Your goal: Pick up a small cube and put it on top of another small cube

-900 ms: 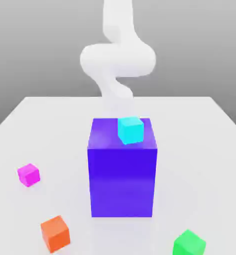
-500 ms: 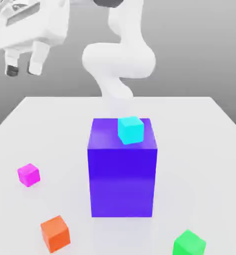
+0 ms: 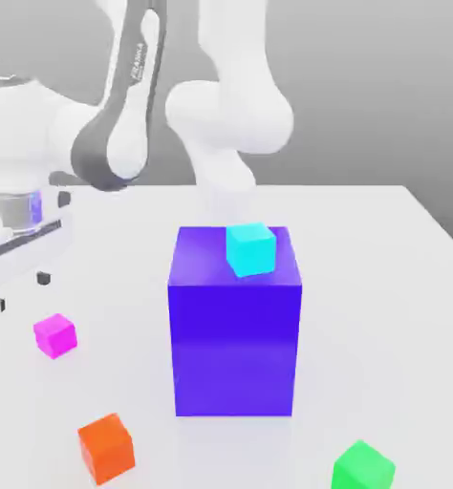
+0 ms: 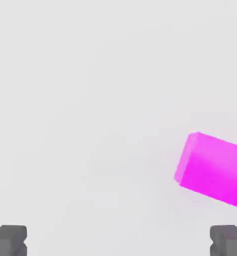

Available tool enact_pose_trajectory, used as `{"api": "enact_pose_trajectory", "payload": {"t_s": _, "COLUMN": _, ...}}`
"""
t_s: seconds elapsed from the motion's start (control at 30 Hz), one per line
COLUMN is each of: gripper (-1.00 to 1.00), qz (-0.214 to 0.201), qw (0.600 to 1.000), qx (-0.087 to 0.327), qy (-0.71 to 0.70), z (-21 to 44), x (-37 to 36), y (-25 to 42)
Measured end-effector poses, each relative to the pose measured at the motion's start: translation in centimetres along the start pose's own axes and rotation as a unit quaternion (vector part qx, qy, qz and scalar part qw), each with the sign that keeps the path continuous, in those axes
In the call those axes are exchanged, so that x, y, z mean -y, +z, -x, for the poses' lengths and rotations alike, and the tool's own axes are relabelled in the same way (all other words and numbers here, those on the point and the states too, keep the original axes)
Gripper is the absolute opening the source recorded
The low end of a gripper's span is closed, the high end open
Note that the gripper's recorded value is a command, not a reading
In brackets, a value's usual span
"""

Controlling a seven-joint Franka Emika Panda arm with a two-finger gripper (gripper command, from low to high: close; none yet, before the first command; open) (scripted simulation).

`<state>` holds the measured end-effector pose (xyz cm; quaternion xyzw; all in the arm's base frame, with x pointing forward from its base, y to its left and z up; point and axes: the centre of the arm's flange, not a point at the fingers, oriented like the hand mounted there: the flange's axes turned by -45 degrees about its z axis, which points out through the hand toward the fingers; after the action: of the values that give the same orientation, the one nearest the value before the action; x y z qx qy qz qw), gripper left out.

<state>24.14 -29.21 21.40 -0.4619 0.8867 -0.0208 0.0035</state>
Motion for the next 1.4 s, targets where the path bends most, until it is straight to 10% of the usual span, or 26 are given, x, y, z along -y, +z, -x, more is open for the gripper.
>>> {"api": "enact_pose_trajectory", "payload": {"t_s": 0.27, "gripper": 0.00, "qz": 0.020, "qw": 0.999, "qx": 0.005, "qy": 0.048, "z": -0.4, "x": -1.9, "y": 7.8}}
{"api": "enact_pose_trajectory", "payload": {"t_s": 0.3, "gripper": -1.00, "qz": 0.020, "qw": 0.999, "qx": 0.005, "qy": 0.048, "z": -0.3, "x": -2.0, "y": 8.5}}
{"api": "enact_pose_trajectory", "payload": {"t_s": 0.77, "gripper": -1.00, "qz": 0.018, "qw": 0.999, "qx": 0.005, "qy": 0.042, "z": -0.2, "x": -1.6, "y": 2.8}}
{"api": "enact_pose_trajectory", "payload": {"t_s": 1.13, "gripper": -1.00, "qz": -0.006, "qw": 0.982, "qx": 0.013, "qy": -0.189, "z": 24.9, "x": 8.8, "y": 0.3}}
{"api": "enact_pose_trajectory", "payload": {"t_s": 1.4, "gripper": -1.00, "qz": 0.022, "qw": 0.958, "qx": 0.030, "qy": -0.284, "z": 43.9, "x": 2.0, "y": -1.3}}
